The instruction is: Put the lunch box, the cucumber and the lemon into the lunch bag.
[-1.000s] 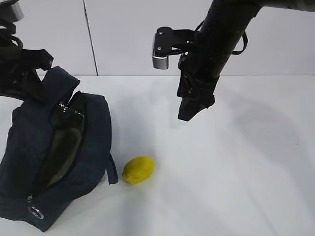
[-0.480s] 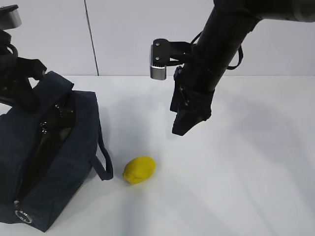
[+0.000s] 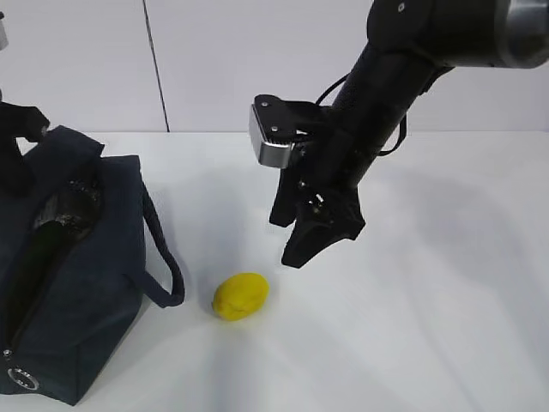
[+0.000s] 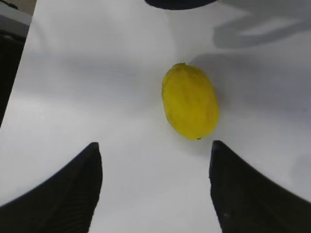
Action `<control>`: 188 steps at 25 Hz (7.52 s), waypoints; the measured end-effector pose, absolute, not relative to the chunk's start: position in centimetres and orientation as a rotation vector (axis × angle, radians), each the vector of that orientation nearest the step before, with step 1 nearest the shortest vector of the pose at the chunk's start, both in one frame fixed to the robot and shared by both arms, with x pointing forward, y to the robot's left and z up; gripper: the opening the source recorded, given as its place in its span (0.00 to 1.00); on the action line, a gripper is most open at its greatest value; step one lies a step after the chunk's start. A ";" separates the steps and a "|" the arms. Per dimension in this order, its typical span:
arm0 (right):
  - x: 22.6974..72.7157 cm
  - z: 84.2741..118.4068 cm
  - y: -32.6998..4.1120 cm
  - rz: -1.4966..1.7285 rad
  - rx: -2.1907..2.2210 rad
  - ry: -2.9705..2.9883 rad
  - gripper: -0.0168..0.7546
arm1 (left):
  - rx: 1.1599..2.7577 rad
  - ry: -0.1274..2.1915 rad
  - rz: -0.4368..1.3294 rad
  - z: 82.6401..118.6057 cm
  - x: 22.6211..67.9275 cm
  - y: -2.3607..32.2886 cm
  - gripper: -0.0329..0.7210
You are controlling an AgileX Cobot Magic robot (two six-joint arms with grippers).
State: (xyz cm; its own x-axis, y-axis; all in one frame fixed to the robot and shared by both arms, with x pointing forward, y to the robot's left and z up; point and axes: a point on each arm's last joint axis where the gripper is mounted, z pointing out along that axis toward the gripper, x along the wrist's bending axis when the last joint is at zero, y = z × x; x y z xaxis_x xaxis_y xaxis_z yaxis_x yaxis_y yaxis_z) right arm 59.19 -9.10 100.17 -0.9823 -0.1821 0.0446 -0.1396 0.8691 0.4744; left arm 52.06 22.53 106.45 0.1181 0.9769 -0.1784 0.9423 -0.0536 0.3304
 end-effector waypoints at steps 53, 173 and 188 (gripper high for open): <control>60.7 91.8 -5.0 -0.783 0.606 -2.985 0.79 | 1.998 1.914 0.153 106.6 52.3 24.0 0.03; 61.7 98.2 1.6 -1.494 -0.371 -2.385 0.65 | 1.954 1.683 0.012 107.3 52.5 22.1 0.03; 62.0 102.1 0.6 -1.183 -0.271 -2.640 0.65 | 1.958 1.679 0.010 107.3 52.5 22.1 0.03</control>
